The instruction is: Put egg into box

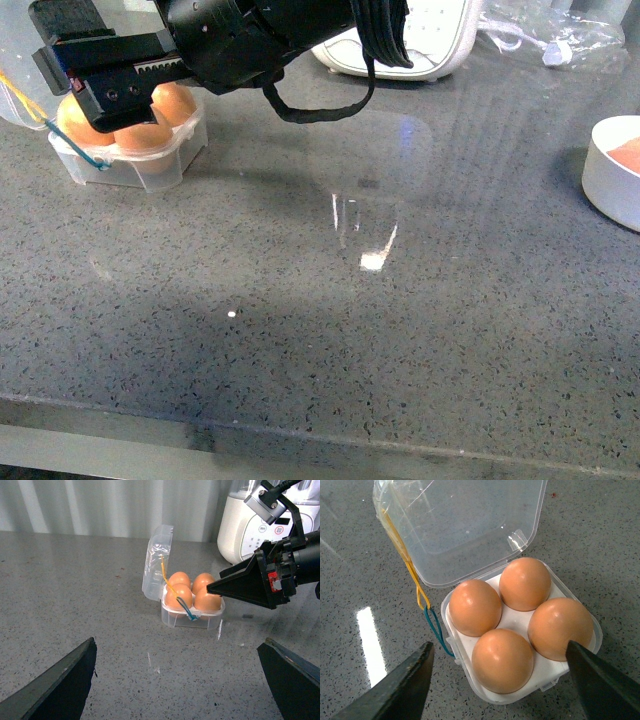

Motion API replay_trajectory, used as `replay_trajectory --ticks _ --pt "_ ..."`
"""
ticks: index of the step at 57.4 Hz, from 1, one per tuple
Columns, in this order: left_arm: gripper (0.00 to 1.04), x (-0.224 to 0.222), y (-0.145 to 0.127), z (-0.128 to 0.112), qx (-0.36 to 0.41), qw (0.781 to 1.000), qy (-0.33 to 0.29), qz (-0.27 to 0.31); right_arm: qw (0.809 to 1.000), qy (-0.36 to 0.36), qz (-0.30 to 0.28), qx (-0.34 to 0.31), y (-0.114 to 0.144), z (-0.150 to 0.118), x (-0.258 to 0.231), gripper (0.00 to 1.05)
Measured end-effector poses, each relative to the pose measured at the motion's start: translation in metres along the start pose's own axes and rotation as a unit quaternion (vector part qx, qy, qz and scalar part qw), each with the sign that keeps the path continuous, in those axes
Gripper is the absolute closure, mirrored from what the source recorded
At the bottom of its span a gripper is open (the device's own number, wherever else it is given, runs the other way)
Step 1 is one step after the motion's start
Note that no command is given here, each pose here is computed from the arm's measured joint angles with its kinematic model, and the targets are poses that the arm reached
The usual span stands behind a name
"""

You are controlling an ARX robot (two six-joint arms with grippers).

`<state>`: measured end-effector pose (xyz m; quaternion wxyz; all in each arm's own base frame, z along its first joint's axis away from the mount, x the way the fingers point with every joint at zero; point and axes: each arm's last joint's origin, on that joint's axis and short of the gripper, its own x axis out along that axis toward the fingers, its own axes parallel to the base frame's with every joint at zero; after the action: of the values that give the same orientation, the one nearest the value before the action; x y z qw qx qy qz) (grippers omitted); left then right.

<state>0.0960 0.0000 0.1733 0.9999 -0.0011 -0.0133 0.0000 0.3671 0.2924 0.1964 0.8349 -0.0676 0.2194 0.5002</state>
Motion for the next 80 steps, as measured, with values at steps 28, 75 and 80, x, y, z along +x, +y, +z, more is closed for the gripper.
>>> replay_trajectory --ticks 28,75,80 --pt "0.07 0.0 0.0 0.0 0.0 1.0 0.0 0.0 0.999 -0.038 -0.036 -0.011 0.004 0.016 -0.029 0.07" --pt "0.07 0.0 0.0 0.0 0.0 1.0 0.0 0.0 0.877 -0.163 -0.443 0.092 -0.02 -0.071 -0.308 0.1" --pt "0.07 0.0 0.0 0.0 0.0 1.0 0.0 0.0 0.841 -0.211 -0.493 0.071 -0.002 -0.082 -0.325 0.24"
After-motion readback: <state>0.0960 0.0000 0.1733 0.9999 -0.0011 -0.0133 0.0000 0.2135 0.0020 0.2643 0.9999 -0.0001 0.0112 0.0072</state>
